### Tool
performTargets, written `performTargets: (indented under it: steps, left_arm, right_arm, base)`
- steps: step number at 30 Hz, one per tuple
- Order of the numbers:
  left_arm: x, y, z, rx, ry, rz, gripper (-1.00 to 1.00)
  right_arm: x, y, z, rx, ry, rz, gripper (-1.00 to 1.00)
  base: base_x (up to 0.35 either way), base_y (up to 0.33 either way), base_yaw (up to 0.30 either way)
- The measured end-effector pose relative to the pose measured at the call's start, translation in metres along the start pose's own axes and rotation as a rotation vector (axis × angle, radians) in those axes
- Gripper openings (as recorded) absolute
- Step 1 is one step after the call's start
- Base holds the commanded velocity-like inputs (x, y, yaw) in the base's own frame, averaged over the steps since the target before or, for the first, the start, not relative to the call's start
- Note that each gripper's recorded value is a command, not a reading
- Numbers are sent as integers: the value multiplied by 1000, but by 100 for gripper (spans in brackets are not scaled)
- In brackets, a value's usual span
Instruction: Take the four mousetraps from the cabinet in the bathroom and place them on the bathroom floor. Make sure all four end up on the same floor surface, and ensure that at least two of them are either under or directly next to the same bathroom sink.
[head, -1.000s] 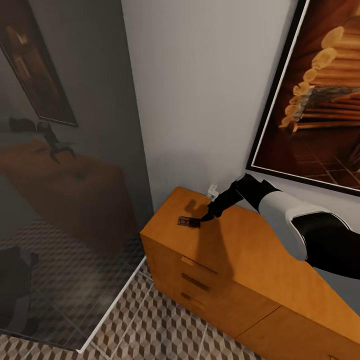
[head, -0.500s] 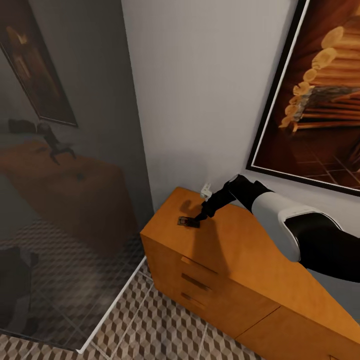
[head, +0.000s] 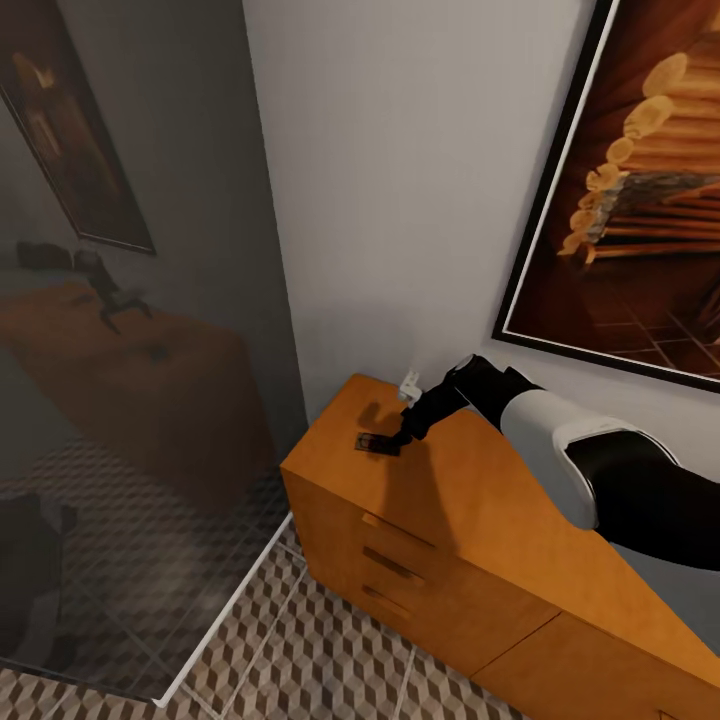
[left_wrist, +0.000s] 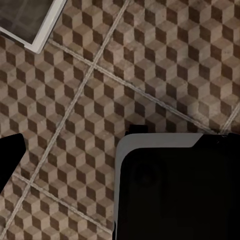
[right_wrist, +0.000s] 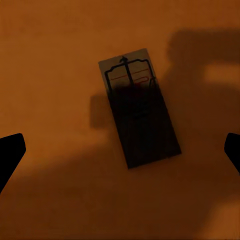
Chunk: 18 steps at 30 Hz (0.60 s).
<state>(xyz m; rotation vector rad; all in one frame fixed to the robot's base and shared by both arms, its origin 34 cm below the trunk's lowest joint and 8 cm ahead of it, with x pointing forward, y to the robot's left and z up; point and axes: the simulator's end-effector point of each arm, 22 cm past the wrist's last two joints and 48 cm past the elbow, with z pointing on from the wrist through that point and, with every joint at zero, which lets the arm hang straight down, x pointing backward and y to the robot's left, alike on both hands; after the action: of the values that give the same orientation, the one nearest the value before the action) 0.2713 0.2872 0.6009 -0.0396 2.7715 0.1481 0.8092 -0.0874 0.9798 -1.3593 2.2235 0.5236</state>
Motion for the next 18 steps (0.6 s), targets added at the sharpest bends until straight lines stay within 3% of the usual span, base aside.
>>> performTargets:
  steps: [8,18]
  left_arm:
    - [0,0,0,0,0,-1,100]
    - [0,0,0,0,0,-1,100]
  right_arm:
    - [-1,0,0,-1,-7,-9,100]
    - [1,4,4,-19,-41,-72,100]
  base:
    - [0,0,0]
    - [0,0,0]
